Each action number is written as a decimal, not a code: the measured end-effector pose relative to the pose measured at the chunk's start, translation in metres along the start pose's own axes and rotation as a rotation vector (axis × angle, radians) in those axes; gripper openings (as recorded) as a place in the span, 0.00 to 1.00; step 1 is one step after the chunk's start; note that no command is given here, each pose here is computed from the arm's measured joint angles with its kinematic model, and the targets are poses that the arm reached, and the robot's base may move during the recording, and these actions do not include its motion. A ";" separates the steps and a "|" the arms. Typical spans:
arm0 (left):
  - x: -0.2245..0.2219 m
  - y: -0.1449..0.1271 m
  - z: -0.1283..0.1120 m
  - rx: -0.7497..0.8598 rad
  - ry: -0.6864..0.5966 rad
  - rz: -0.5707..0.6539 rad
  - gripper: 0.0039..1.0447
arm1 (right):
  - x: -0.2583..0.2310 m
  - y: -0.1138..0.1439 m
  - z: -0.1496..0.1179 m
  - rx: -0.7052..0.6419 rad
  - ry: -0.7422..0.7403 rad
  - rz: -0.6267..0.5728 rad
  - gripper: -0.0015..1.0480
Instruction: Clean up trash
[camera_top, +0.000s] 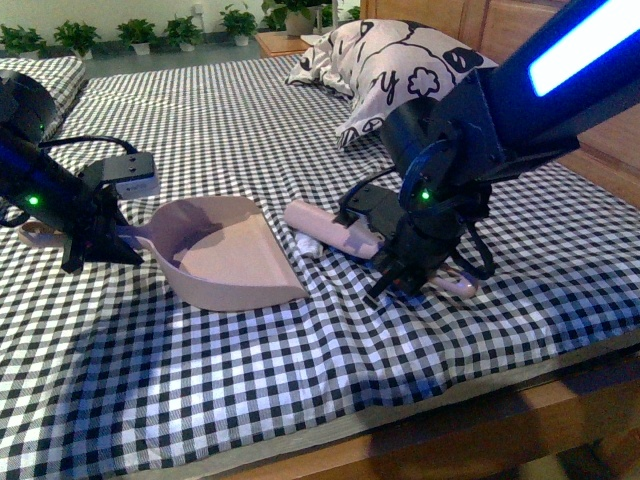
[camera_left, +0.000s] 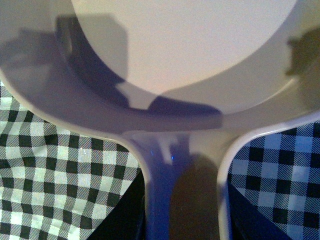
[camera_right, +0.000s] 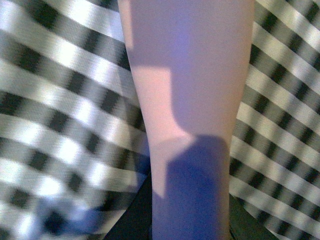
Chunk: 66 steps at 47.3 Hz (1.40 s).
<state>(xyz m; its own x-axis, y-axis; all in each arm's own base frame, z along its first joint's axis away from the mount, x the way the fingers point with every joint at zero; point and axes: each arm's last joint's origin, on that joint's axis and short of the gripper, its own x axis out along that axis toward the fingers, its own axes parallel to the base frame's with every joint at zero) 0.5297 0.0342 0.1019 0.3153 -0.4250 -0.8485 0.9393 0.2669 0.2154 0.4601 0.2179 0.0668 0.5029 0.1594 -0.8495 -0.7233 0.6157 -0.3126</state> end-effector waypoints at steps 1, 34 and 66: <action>0.000 0.000 0.000 0.000 0.000 0.000 0.24 | -0.003 0.003 0.003 0.002 -0.010 0.023 0.16; 0.002 -0.003 -0.008 -0.015 0.003 -0.007 0.24 | -0.019 -0.066 -0.009 0.194 0.020 -0.281 0.16; 0.000 -0.004 -0.007 -0.017 0.004 -0.011 0.24 | -0.083 0.026 0.040 -0.074 -0.216 0.163 0.16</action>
<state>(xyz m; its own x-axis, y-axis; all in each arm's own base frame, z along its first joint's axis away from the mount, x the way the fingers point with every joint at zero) 0.5253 0.0390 0.0978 0.3040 -0.4244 -0.8529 0.9405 0.2765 0.1976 0.4184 0.2513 0.1459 0.4607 0.4173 -0.7833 -0.8315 0.5116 -0.2165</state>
